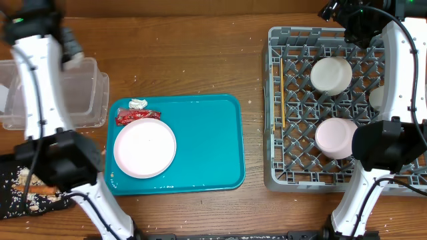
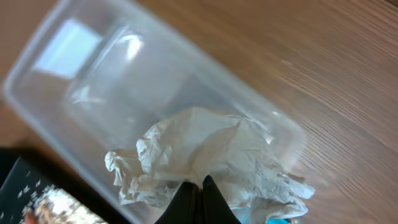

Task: Sort waste into correct bins and load items into the dishwasher
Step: 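Carry the tissue left and drop it into the clear bin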

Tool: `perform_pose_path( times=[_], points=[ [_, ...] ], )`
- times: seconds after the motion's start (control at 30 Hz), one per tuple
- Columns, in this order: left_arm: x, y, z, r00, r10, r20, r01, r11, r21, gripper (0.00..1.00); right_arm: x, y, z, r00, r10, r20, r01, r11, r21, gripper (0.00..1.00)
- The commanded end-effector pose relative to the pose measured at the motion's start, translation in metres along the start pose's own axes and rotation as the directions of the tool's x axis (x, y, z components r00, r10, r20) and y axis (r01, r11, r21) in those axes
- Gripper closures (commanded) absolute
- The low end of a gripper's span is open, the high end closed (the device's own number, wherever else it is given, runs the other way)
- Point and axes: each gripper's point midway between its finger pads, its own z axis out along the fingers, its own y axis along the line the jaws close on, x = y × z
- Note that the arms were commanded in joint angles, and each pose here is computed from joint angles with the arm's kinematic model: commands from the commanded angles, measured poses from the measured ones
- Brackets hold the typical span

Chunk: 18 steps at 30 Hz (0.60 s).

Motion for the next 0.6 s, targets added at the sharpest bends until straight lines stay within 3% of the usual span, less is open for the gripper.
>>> perform_pose_path(
  times=[0.0, 0.03, 0.07, 0.1, 0.13, 0.33, 0.43, 0.57],
  points=[
    [-0.007, 0.028, 0.0, 0.991, -0.131, -0.024, 0.132, 0.99, 0.059, 0.87, -0.007, 0.012, -0.023, 0.999, -0.009, 0.051, 0.011, 1.0, -0.029, 0.0],
    [-0.006, 0.033, 0.004, 0.989, -0.146, -0.039, 0.148, 0.987, 0.068, 0.79, -0.007, 0.012, -0.023, 0.999, -0.009, 0.051, 0.011, 1.0, -0.029, 0.0],
    [-0.003, 0.041, 0.01, 0.984, -0.166, -0.063, 0.17, 0.982, 0.079, 0.56, -0.007, 0.012, -0.023, 0.999, -0.01, 0.051, 0.011, 1.0, -0.029, 0.0],
    [-0.001, 0.044, 0.013, 0.982, -0.174, -0.075, 0.18, 0.98, 0.083, 0.23, -0.007, 0.012, -0.023, 0.999, -0.009, 0.051, 0.011, 1.0, -0.029, 0.0],
    [0.002, 0.048, 0.018, 0.978, -0.187, -0.097, 0.196, 0.976, 0.095, 0.0, -0.007, 0.012, -0.023, 0.999, -0.009, 0.051, 0.011, 1.0, -0.029, 0.0],
    [0.021, 0.039, 0.016, 0.963, -0.175, -0.203, 0.212, 0.96, 0.181, 0.0, -0.007, 0.012, -0.023, 0.999, -0.009, 0.051, 0.011, 1.0, -0.029, 0.0],
    [0.038, 0.006, 0.002, 0.958, -0.059, -0.28, 0.161, 0.921, 0.355, 0.0, -0.007, 0.012, -0.023, 0.999, -0.009, 0.051, 0.011, 1.0, -0.029, 0.0],
    [0.065, -0.049, -0.029, 0.939, 0.171, -0.299, 0.055, 0.782, 0.621, 0.11, -0.007, 0.012, -0.023, 0.999, -0.009, 0.051, 0.011, 1.0, -0.029, 0.0]
  ],
)
